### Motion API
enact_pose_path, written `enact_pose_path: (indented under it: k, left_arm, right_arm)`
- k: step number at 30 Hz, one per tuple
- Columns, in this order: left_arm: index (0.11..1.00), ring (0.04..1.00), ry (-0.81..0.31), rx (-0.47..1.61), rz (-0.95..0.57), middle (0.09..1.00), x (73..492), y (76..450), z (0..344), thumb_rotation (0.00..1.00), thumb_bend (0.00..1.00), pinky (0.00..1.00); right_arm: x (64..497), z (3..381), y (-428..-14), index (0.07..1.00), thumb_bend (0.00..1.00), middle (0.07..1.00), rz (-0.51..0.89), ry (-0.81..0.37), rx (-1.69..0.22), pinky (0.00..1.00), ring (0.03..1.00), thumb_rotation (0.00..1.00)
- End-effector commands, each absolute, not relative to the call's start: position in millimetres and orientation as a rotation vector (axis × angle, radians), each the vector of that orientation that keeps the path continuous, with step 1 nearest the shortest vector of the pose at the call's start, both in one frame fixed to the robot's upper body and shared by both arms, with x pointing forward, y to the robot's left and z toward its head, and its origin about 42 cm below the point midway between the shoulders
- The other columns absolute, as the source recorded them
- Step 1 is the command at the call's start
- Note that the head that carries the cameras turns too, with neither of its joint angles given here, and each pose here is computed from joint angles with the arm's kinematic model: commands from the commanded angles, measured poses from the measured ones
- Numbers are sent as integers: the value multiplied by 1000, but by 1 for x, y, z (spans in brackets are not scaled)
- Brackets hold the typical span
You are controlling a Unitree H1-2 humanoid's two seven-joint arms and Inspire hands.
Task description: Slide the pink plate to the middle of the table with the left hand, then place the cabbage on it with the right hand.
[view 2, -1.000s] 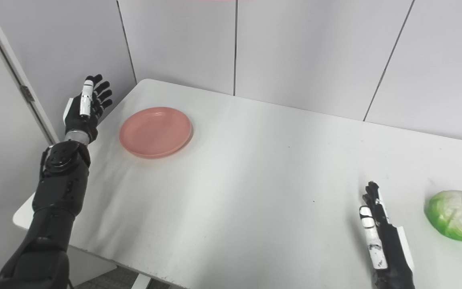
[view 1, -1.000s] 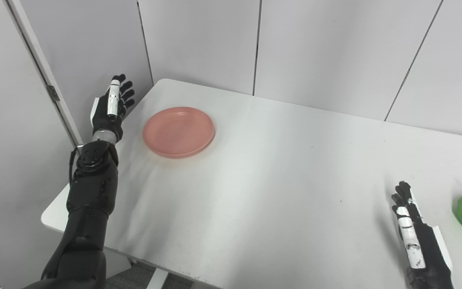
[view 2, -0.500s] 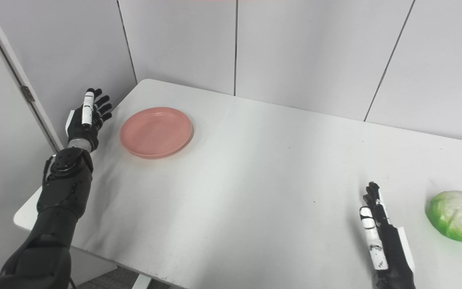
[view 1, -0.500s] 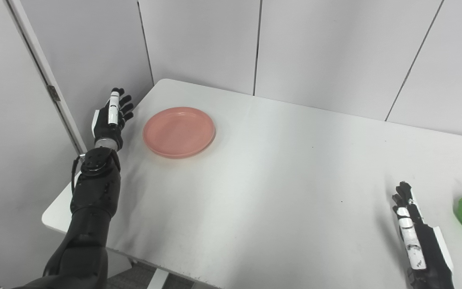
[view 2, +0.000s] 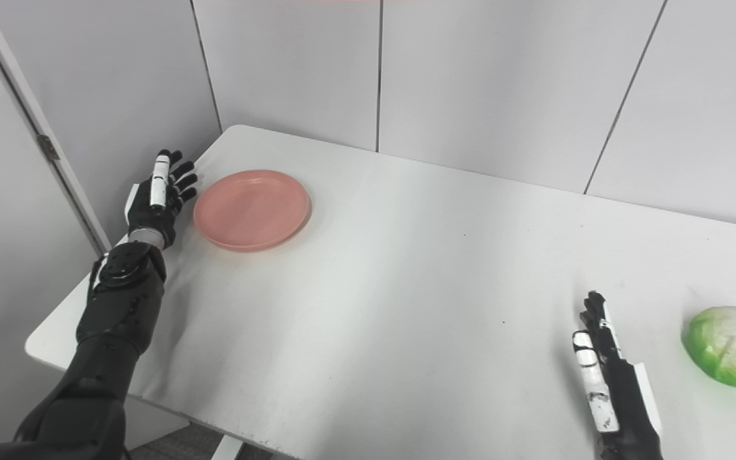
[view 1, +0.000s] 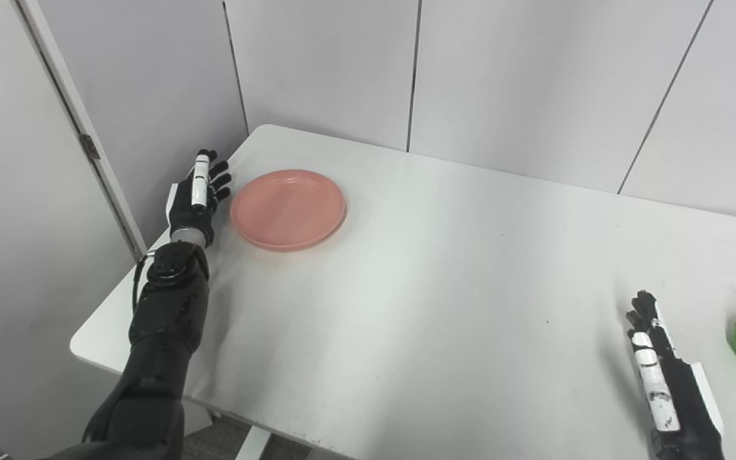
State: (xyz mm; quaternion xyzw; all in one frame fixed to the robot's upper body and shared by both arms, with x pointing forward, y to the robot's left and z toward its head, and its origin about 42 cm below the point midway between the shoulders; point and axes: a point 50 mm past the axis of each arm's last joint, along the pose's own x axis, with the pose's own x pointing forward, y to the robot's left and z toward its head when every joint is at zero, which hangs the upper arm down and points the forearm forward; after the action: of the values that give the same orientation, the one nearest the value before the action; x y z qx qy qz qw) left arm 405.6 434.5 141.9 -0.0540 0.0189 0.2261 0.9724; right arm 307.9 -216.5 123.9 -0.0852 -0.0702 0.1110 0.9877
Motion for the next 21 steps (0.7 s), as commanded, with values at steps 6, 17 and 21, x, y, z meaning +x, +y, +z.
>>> enact_pose_path:
  k: [6, 17, 21]
  left_arm:
    - [870, 885, -3, -132, 364, 880, 416, 407, 152, 1000, 417, 896]
    - [871, 891, 17, -150, 228, 885, 414, 367, 146, 1000, 427, 897]
    - [867, 882, 25, -167, 188, 885, 411, 351, 143, 1000, 420, 892]
  right_arm:
    - [308, 122, -210, 1000, 201, 1000, 230, -150, -137, 1000, 1000, 1000]
    - [308, 122, -207, 1000, 204, 1000, 232, -143, -131, 1000, 1000, 1000]
    - [308, 121, -206, 1000, 219, 1000, 229, -141, -124, 1000, 1000, 1000]
